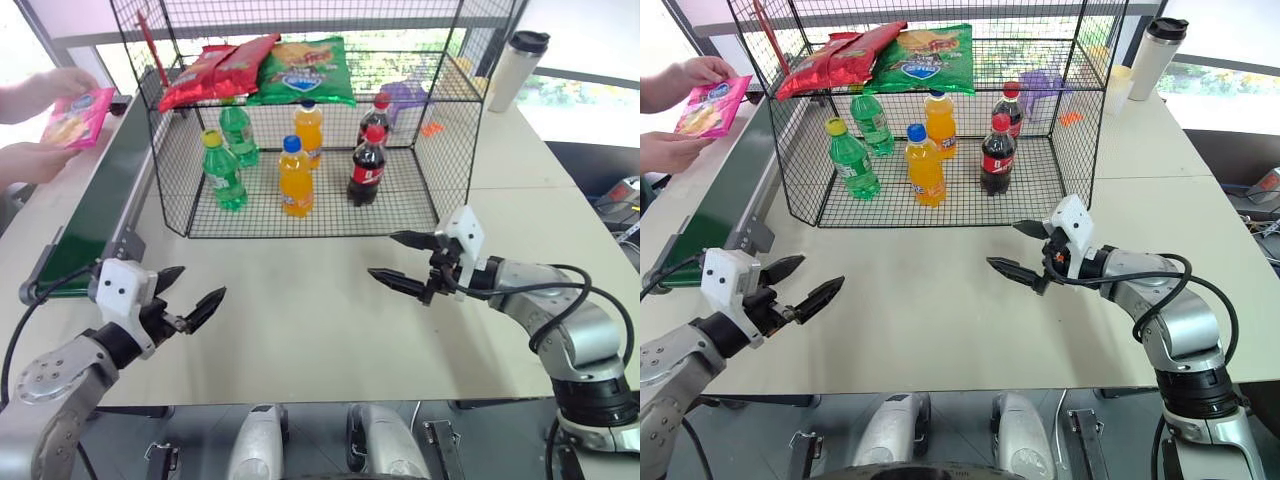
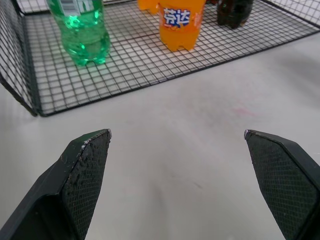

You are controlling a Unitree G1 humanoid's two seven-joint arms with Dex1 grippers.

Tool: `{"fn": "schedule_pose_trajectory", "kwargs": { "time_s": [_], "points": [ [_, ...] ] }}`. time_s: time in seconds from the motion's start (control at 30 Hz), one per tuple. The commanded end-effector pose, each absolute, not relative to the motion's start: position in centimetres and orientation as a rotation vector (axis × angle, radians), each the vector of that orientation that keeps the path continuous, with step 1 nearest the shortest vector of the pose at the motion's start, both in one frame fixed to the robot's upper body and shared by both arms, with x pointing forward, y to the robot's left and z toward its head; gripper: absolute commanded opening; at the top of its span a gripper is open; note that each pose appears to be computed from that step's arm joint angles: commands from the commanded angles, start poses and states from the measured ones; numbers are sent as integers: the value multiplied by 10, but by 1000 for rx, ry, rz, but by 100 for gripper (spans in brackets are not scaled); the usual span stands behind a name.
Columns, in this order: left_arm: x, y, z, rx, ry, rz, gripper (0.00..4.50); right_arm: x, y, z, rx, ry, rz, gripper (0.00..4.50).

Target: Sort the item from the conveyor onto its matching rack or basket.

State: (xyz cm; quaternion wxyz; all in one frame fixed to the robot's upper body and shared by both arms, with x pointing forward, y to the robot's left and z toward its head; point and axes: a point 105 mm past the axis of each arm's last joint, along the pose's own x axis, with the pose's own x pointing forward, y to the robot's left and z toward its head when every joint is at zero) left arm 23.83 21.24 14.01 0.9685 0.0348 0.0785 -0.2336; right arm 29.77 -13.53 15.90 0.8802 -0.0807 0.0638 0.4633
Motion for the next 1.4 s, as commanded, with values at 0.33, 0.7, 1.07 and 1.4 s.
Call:
{"fn": "schedule_pose_trajectory", "kwargs": {
  "time_s": [0.33,0.7,1.07,1.4],
  "points": [
    [245,212,151,89,91,-433,443,304,-128,171,-243,66,962,450],
    [249,215,151,106,82,-406,443,312,-128,170,-230,54,945,450],
    [251,211,149,105,69,-394,443,322,-126,170,-200,50,929,450],
    [255,212,148,123,65,-390,443,323,-122,166,-197,40,926,450]
  ]
}}
